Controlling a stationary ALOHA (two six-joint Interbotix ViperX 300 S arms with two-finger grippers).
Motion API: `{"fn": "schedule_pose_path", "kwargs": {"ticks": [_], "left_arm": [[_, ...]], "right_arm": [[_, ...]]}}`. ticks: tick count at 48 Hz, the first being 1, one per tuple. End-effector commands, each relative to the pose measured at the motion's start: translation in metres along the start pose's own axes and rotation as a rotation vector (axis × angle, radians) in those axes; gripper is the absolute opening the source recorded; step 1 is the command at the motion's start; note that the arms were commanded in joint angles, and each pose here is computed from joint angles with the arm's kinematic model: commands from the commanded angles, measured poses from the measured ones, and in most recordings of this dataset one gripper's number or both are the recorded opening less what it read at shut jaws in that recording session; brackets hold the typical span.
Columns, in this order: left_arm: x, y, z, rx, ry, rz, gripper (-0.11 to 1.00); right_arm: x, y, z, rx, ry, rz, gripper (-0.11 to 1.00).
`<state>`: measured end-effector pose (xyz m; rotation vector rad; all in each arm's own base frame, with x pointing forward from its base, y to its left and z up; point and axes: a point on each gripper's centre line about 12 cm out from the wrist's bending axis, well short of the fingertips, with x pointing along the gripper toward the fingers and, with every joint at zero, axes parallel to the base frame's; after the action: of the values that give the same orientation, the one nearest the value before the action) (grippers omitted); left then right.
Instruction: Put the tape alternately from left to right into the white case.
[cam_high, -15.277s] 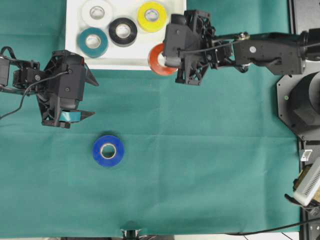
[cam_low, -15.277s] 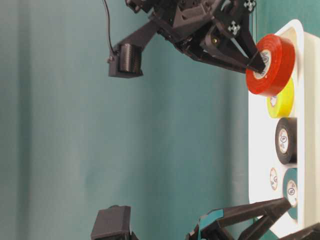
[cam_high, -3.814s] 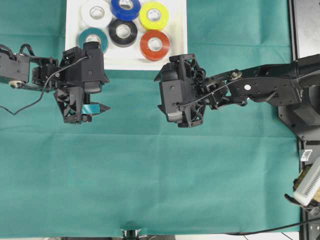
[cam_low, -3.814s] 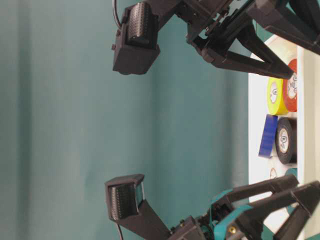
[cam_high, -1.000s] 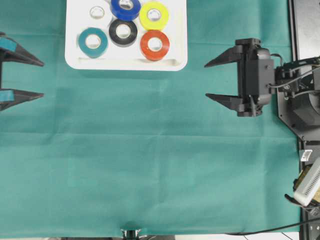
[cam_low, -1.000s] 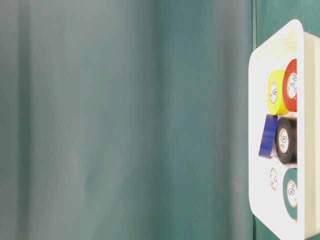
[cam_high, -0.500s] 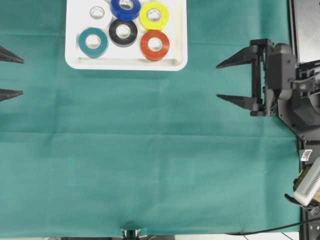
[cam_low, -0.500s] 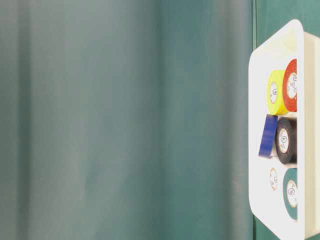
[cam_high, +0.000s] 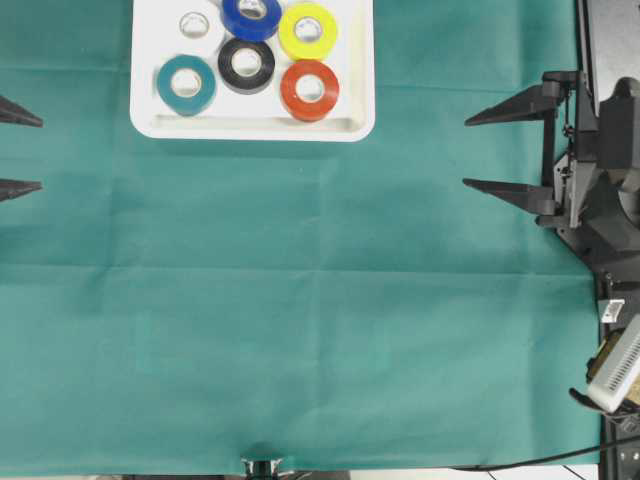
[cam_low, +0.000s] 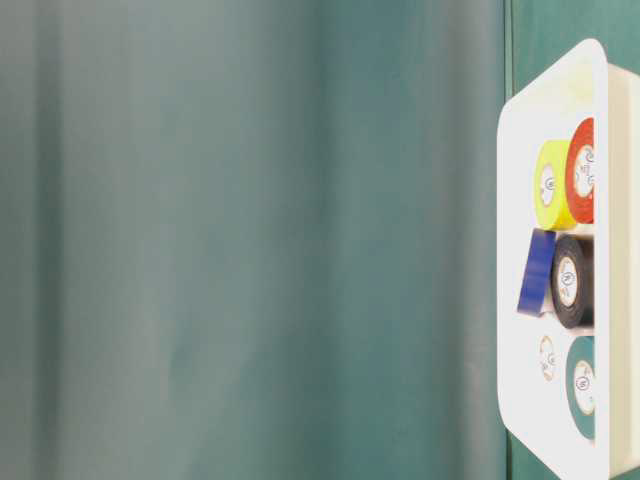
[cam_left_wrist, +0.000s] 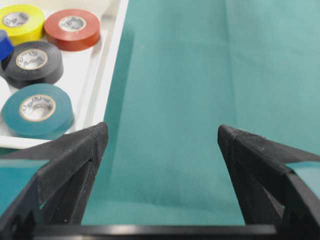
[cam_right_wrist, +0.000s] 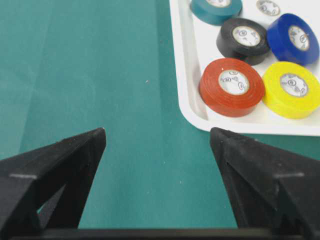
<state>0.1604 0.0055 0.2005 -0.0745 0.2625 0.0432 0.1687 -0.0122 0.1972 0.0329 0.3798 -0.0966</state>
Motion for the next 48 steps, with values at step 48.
{"fn": "schedule_pose_path", "kwargs": {"ticks": [48], "left_arm": [[-0.009,0.001,-0.012,0.074,-0.031,0.002,0.99]], "right_arm": [[-0.006,-0.001,-0.015,0.018,-0.014,0.005,0.82]]}}
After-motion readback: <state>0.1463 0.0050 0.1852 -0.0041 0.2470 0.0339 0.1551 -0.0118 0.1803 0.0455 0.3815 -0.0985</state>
